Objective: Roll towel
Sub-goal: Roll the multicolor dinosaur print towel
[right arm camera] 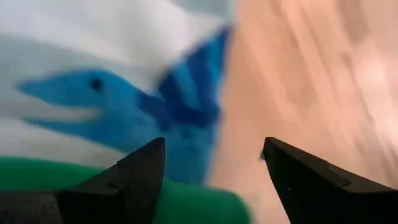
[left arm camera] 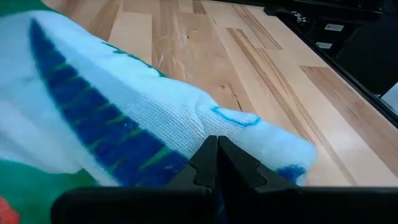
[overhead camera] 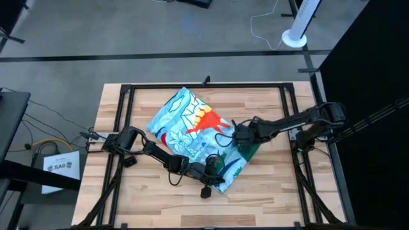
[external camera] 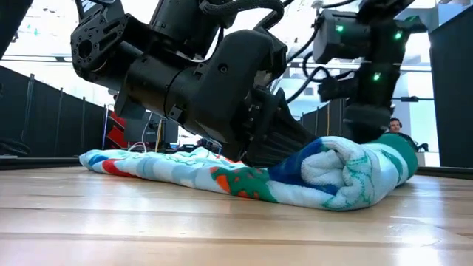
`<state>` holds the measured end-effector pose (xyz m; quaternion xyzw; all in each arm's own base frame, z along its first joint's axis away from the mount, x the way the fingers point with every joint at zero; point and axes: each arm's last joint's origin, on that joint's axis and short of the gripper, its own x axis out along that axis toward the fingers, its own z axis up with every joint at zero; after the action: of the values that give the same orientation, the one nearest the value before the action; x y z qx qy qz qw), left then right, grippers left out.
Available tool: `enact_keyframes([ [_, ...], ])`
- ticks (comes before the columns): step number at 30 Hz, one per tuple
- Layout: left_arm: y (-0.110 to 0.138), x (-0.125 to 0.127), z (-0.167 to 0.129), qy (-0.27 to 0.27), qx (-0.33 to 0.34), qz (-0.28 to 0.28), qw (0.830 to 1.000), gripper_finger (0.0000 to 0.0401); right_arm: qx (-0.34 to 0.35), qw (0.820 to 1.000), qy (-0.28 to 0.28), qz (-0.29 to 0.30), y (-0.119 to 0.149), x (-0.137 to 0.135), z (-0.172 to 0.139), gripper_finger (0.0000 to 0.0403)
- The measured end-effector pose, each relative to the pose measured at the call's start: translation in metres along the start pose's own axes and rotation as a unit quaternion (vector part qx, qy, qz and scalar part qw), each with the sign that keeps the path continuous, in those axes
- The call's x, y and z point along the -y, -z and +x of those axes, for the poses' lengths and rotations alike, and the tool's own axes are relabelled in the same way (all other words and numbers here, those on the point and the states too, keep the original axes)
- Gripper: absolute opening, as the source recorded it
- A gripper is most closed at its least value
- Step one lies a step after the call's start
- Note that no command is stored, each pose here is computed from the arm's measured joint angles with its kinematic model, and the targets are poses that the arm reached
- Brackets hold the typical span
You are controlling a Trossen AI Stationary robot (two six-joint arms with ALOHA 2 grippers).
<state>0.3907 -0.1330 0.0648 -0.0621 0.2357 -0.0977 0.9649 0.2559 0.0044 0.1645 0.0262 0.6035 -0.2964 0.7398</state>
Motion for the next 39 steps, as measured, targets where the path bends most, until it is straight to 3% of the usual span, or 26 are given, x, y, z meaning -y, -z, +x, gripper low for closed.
enact_keyframes([
  [4,0.000,0.000,0.000,0.000,0.000,-0.002,1.000,0.0001,-0.020,1.000,0.011,0.020,0.008,0.022,-0.017,0.0259],
  [9,0.000,0.000,0.000,-0.001,0.001,-0.004,1.000,0.0001,0.018,0.997,-0.027,0.075,0.011,0.036,-0.041,0.0259],
  [15,0.000,0.000,0.000,-0.003,0.000,-0.004,1.000,0.0001,0.023,0.992,-0.066,0.107,0.015,0.032,-0.051,0.0245],
  [19,0.000,0.000,0.000,-0.004,0.000,-0.004,1.000,0.0001,0.030,0.993,-0.067,0.091,0.021,0.022,-0.056,0.0194],
  [26,0.000,0.000,0.000,-0.004,0.002,-0.004,1.000,0.0001,0.010,0.986,-0.103,0.128,0.022,0.029,-0.028,0.0016],
  [34,0.000,0.000,0.000,-0.005,0.002,-0.013,1.000,0.0001,-0.038,0.986,-0.069,0.144,0.029,0.048,-0.009,0.0002],
  [37,0.000,0.000,0.000,-0.005,0.002,-0.015,1.000,0.0001,-0.028,0.990,-0.056,0.124,0.026,0.055,-0.020,0.0000],
  [39,0.000,0.000,0.000,-0.005,0.002,-0.016,1.000,0.0001,0.019,0.992,-0.044,0.116,0.024,0.054,-0.037,0.0000],
])
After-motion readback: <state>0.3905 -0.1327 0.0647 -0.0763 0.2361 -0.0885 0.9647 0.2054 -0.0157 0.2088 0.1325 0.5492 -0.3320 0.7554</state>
